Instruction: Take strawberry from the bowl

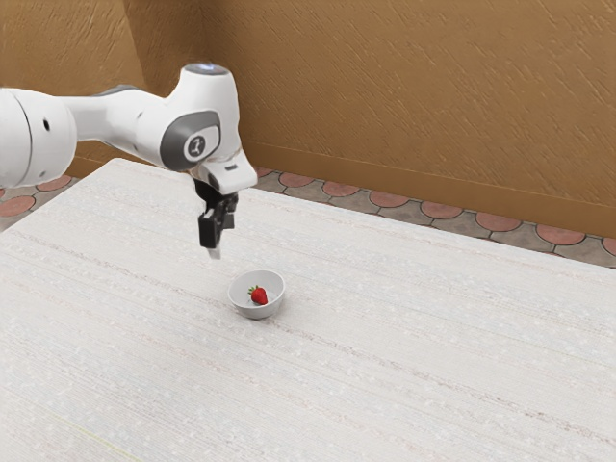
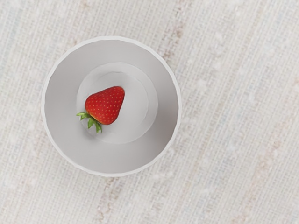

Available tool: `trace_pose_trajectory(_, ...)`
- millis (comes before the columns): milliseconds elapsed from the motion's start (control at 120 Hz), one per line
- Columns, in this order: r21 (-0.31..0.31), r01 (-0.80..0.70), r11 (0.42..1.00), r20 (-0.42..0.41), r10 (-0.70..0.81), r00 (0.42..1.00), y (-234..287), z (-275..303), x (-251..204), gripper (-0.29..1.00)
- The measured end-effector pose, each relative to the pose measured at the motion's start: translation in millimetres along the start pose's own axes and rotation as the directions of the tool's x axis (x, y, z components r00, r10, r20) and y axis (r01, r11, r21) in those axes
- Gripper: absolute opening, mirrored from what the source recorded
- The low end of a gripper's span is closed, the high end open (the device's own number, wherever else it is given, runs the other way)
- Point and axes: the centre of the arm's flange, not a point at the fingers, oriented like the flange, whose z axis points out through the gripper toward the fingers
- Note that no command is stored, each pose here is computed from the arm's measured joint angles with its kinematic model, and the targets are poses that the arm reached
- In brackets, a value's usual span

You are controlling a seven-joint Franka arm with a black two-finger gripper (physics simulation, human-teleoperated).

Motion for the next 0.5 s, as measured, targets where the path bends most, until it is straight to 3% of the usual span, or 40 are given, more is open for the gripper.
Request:
trace_pose_trajectory(108, 0.012, -0.116, 0.993, -0.012, 0.117, 0.993, -4, 17, 12, 0.68)
trace_pose_trajectory(283, 0.026, -0.231, 0.973, -0.027, 0.232, 0.972, -13, 36, 11, 0.45)
trace_pose_trajectory(500, 0.019, -0.354, 0.935, -0.031, 0.354, 0.935, -24, 72, 15, 0.31)
